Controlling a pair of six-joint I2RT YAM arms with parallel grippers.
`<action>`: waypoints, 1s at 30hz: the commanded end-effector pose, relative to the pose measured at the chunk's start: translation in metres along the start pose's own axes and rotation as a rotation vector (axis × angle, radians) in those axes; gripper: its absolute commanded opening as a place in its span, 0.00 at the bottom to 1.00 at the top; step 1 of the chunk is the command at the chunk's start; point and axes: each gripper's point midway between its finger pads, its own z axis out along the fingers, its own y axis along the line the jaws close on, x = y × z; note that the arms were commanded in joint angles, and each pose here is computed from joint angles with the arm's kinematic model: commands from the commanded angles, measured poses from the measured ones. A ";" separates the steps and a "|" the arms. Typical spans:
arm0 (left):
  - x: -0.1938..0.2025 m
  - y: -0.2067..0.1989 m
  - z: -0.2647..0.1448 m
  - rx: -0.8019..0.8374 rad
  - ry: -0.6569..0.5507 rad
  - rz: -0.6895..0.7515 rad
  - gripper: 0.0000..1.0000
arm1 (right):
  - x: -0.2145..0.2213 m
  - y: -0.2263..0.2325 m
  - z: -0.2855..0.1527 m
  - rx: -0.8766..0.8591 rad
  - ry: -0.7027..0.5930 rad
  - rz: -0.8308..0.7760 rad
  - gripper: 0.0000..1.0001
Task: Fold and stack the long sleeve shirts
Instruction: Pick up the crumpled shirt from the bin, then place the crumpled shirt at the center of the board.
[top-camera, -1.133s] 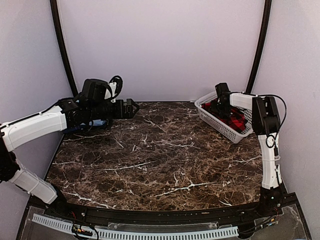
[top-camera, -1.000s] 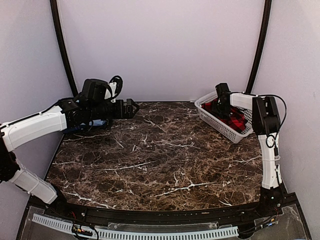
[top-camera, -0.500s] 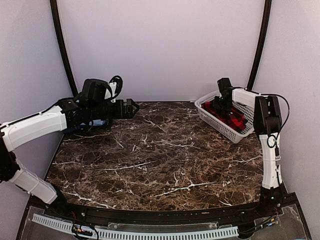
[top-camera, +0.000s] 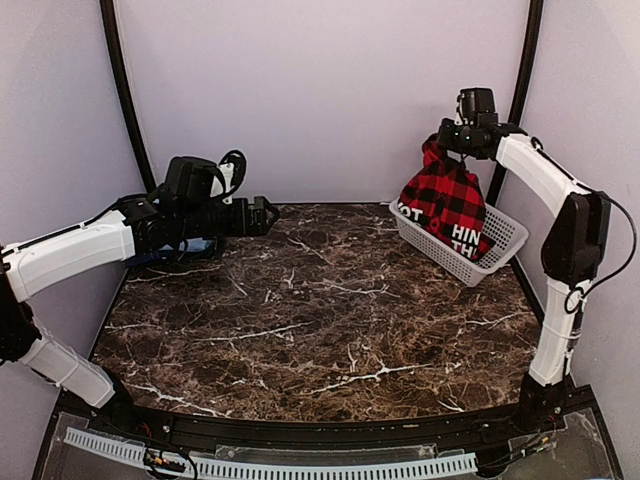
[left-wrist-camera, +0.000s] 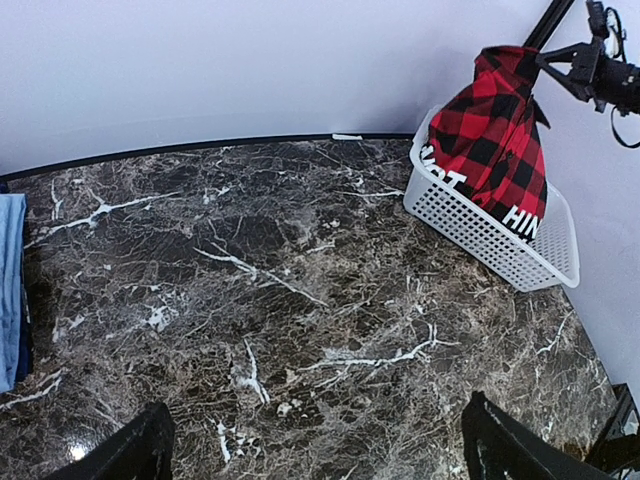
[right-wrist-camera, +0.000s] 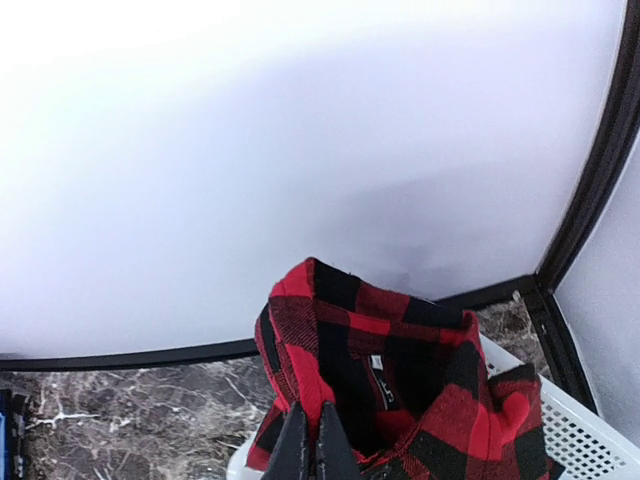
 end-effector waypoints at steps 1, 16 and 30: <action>-0.021 -0.006 -0.005 0.017 -0.053 0.001 0.99 | -0.070 0.053 -0.063 -0.138 -0.216 -0.050 0.00; -0.030 0.008 -0.016 -0.065 -0.104 -0.023 0.99 | -0.123 0.227 -0.280 -0.585 -0.568 -0.220 0.00; -0.034 0.021 -0.029 -0.121 -0.151 -0.054 0.99 | -0.038 0.287 -0.309 -0.861 -0.423 -0.250 0.00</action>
